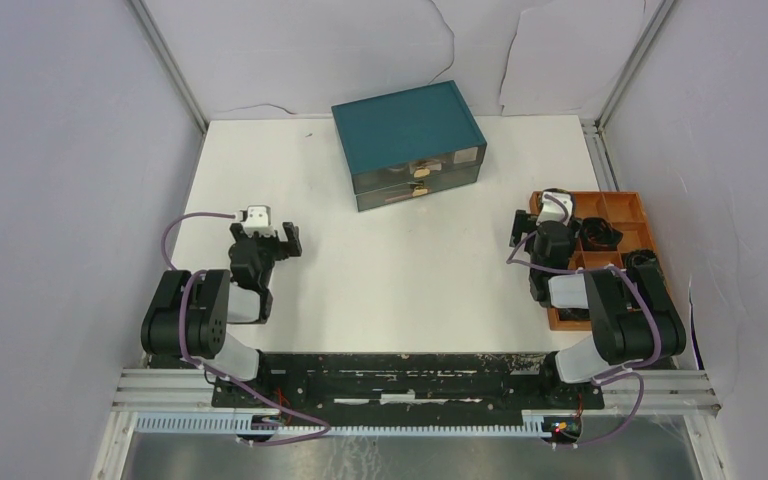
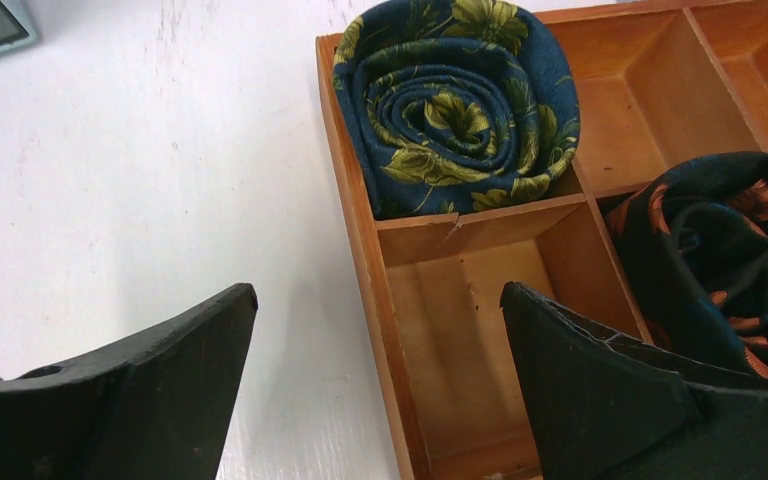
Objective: Organize the makeup
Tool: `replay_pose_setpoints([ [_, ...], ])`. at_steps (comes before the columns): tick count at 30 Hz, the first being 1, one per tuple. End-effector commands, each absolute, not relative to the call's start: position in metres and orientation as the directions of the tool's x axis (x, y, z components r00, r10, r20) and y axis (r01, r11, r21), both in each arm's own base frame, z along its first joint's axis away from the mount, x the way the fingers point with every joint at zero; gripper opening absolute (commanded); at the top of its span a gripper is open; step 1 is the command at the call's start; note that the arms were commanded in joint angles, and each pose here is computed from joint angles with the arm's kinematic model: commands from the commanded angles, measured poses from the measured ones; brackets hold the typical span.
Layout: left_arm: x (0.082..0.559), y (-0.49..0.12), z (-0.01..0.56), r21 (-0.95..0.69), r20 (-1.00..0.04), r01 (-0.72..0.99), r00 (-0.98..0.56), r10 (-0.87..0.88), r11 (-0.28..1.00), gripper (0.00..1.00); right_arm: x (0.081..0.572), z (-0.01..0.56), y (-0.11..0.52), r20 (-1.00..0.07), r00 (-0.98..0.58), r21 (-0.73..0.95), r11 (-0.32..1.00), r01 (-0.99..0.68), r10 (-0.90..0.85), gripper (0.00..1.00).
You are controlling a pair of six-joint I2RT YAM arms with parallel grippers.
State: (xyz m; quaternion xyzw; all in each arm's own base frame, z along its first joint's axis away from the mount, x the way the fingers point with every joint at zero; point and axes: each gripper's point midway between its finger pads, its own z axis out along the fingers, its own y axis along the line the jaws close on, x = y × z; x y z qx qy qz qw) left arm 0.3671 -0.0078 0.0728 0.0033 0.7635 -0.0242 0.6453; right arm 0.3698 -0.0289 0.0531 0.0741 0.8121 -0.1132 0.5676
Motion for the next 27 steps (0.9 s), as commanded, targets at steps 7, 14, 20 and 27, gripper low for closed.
replay_pose_setpoints([
  [7, 0.3778, 0.0019, 0.0898, -0.014, -0.994, -0.012, -0.111, -0.015, 1.0, 0.99, 0.3801, 0.0728, -0.0258, -0.965, -0.263, -0.072, 0.966, 0.249, -0.004, 1.0],
  [14, 0.3785, 0.0056, 0.0904, -0.018, -0.994, -0.036, -0.109, -0.021, 0.999, 0.99, 0.3804, 0.0731, -0.0259, -0.965, -0.263, -0.071, 0.966, 0.25, -0.003, 1.0],
  [20, 0.3785, 0.0057, 0.0905, -0.018, -0.994, -0.036, -0.109, -0.022, 0.999, 0.99, 0.3813, 0.0721, -0.0254, -0.965, -0.263, -0.072, 0.967, 0.246, -0.005, 1.0],
  [27, 0.3783, 0.0058, 0.0898, -0.018, -0.993, -0.037, -0.112, -0.022, 0.999, 0.99, 0.3813, 0.0725, -0.0251, -0.964, -0.265, -0.073, 0.967, 0.245, -0.006, 1.0],
])
